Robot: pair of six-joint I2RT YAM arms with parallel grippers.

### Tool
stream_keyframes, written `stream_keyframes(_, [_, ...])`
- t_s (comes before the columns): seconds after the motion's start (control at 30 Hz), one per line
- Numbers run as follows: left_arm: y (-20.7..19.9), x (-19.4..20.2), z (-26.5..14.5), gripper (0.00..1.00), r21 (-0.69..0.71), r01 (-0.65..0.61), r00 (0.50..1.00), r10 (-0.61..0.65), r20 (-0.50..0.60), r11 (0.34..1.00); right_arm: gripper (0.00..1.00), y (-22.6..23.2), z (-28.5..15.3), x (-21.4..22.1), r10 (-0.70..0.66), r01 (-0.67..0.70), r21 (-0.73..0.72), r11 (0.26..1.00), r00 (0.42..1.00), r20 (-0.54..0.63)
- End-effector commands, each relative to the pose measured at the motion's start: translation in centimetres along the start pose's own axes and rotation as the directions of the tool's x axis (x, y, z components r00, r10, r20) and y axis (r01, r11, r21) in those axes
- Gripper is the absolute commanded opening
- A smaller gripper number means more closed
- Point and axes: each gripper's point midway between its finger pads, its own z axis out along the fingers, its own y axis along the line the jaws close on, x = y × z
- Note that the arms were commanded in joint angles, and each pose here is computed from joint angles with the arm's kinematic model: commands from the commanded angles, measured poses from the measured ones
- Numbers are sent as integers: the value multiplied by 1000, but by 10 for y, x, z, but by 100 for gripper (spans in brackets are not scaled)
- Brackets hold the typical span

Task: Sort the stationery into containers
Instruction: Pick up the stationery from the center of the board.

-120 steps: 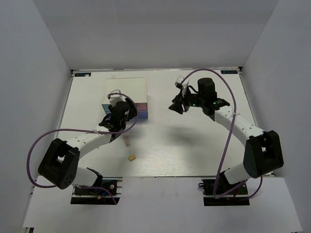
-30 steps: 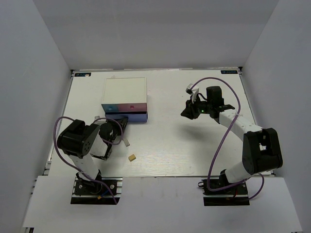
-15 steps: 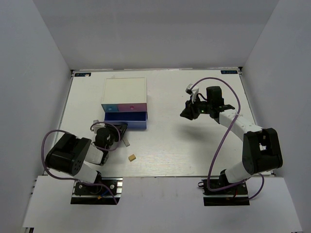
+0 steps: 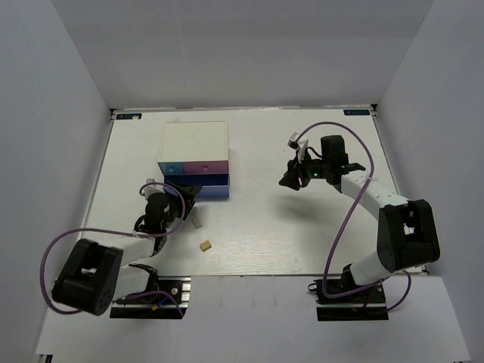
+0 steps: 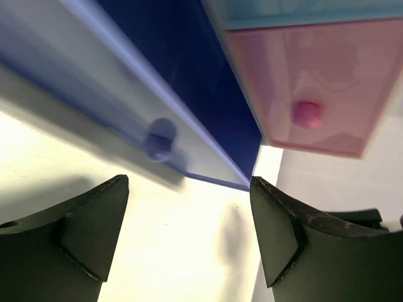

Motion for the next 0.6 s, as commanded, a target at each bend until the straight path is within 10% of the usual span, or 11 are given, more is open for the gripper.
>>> stream_keyframes(0.0, [1, 0, -9, 87, -65, -99, 995, 96, -40, 993, 48, 11, -4, -1, -24, 24, -35, 999, 1000, 13])
stream_keyframes(0.57, [36, 0, -52, 42, -422, -493, 859, 349, -374, 761, 48, 14, -2, 4, -18, 19, -47, 999, 1000, 13])
